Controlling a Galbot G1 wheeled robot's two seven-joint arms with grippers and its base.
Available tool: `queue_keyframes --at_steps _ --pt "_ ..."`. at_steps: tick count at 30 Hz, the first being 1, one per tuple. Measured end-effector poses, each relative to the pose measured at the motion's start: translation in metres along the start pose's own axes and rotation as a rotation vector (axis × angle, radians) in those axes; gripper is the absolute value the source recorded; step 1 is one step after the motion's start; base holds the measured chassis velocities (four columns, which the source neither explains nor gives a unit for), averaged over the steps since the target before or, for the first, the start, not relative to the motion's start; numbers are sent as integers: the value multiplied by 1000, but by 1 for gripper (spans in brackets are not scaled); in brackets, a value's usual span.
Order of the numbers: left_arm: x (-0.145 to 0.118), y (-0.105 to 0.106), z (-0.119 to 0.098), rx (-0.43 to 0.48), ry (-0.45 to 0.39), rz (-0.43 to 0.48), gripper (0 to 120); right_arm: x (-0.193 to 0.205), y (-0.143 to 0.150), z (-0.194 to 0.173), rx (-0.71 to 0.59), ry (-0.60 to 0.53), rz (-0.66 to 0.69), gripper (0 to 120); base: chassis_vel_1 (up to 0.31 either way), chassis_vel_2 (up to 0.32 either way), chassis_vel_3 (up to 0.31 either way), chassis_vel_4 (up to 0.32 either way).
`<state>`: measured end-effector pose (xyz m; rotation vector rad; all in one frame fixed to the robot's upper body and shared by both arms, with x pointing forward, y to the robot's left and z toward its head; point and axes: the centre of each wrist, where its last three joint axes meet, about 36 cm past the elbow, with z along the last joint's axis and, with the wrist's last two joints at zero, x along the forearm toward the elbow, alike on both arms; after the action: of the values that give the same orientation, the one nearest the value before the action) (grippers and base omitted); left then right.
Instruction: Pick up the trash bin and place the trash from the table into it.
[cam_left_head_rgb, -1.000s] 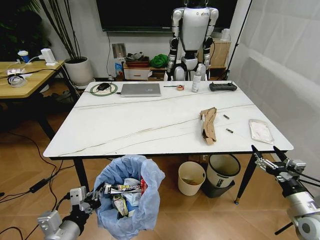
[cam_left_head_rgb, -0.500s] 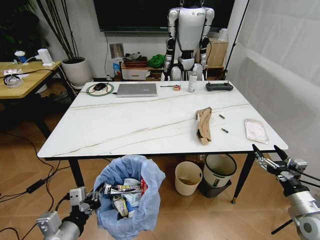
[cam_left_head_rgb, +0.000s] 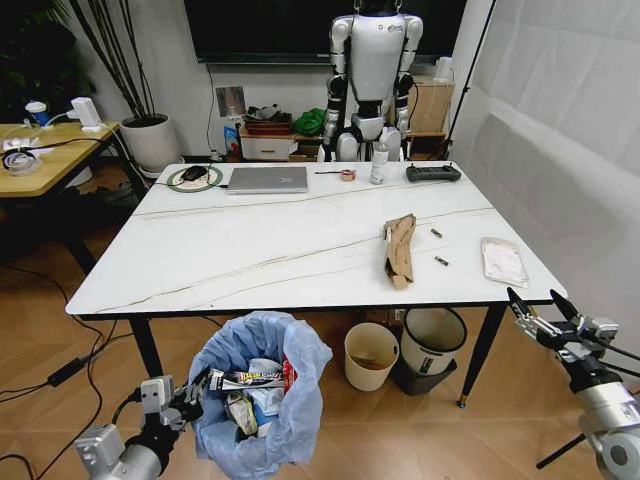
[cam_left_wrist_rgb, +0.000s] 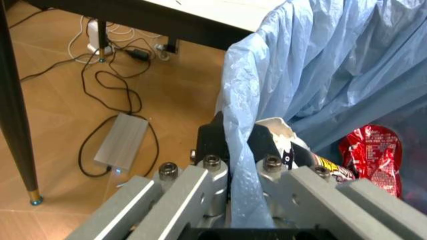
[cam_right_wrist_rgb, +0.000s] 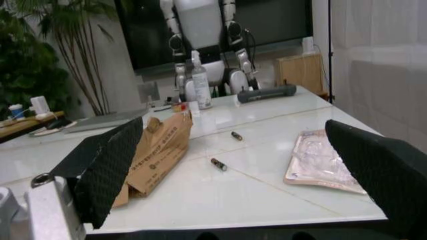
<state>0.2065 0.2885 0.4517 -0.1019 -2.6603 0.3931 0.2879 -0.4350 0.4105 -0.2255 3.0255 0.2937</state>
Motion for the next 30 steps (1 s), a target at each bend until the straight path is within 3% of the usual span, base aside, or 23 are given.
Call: queue_keyframes --at_steps 30 --pt "1 -4 4 5 -1 -4 0 -6 -12 -6 15 0 -33 100 -61 -61 59 57"
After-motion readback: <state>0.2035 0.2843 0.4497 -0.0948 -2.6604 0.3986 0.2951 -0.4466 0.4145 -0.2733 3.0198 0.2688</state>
